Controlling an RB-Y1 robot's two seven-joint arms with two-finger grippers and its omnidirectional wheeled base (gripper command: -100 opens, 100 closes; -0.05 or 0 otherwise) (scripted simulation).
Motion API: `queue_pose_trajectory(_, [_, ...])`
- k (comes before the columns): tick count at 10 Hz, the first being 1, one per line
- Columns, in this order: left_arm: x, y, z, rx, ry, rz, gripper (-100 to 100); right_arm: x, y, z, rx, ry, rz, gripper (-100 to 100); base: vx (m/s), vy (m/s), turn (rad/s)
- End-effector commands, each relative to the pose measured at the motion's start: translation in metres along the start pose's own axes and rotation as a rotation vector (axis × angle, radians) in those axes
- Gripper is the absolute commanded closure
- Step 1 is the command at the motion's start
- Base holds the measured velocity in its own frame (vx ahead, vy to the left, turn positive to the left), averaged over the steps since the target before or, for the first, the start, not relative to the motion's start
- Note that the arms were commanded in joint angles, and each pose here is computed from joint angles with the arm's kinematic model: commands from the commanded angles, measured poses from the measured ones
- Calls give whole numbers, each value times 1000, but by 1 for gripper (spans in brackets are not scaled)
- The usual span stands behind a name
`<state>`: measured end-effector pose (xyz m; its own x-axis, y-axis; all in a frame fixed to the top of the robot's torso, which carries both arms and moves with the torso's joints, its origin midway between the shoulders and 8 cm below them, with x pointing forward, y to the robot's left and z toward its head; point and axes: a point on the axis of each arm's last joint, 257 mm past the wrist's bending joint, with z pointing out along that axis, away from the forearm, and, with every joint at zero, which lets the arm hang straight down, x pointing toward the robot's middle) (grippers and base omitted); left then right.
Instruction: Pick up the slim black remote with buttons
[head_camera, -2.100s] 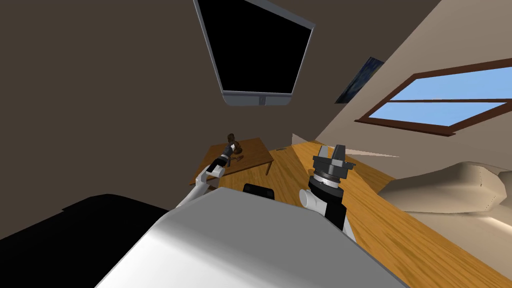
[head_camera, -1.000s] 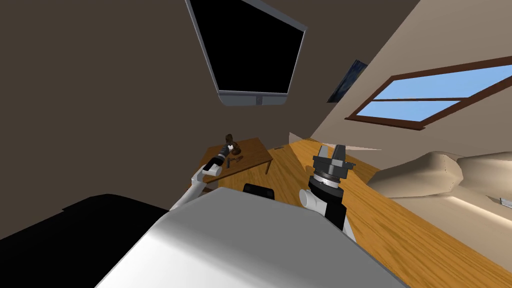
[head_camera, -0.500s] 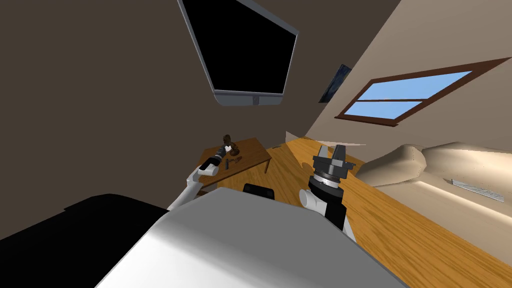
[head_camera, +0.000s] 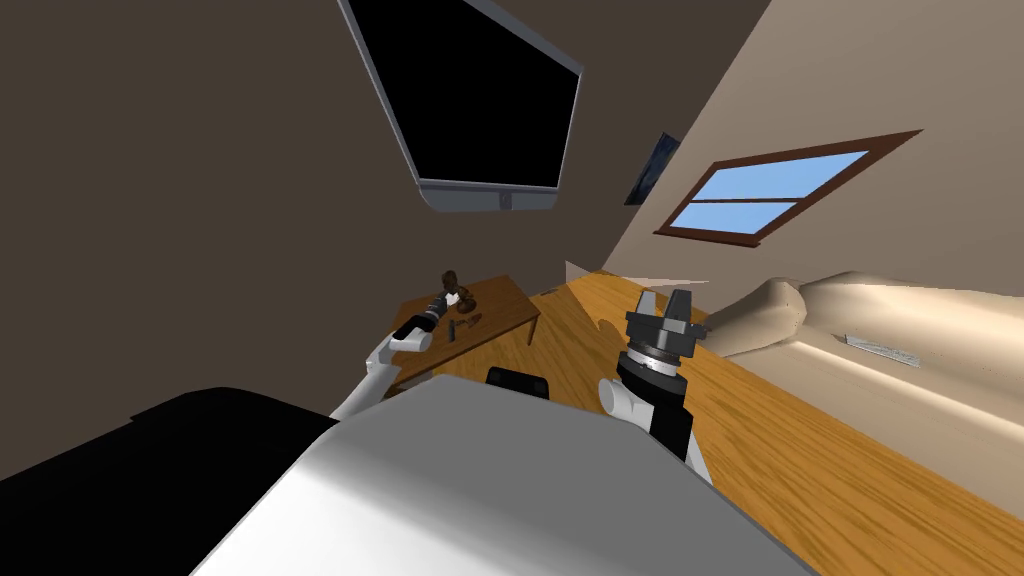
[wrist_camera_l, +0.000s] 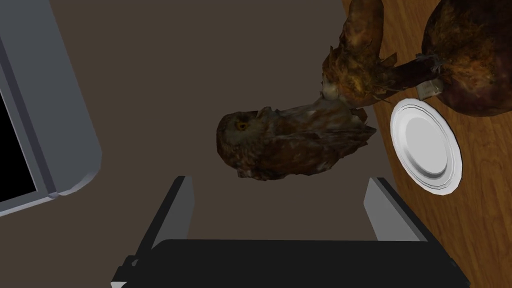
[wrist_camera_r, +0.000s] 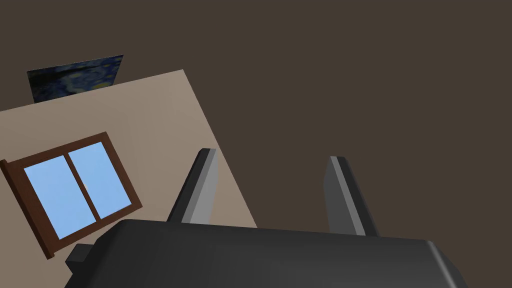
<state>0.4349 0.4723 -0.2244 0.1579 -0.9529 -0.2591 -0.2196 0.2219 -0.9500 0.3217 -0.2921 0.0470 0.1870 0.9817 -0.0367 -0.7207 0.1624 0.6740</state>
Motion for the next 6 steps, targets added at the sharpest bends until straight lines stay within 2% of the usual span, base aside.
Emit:
queue_pose_trajectory(1, [-3,3,-1,-7,-3,1,-100,0,0,0,0,0,0,0,-22,30,-103])
queue_pose_trajectory(2, [-15,18,-4,-55,-20,11,-100,0,0,0,0,0,0,0,-16,21,-121])
queue_pose_trajectory(3, [-15,18,-4,-55,-20,11,-100,0,0,0,0,0,0,0,-29,37,-186])
queue_pose_trajectory(6, [-51,66,-19,-201,-64,35,-100,0,0,0,0,0,0,0,-77,78,-288])
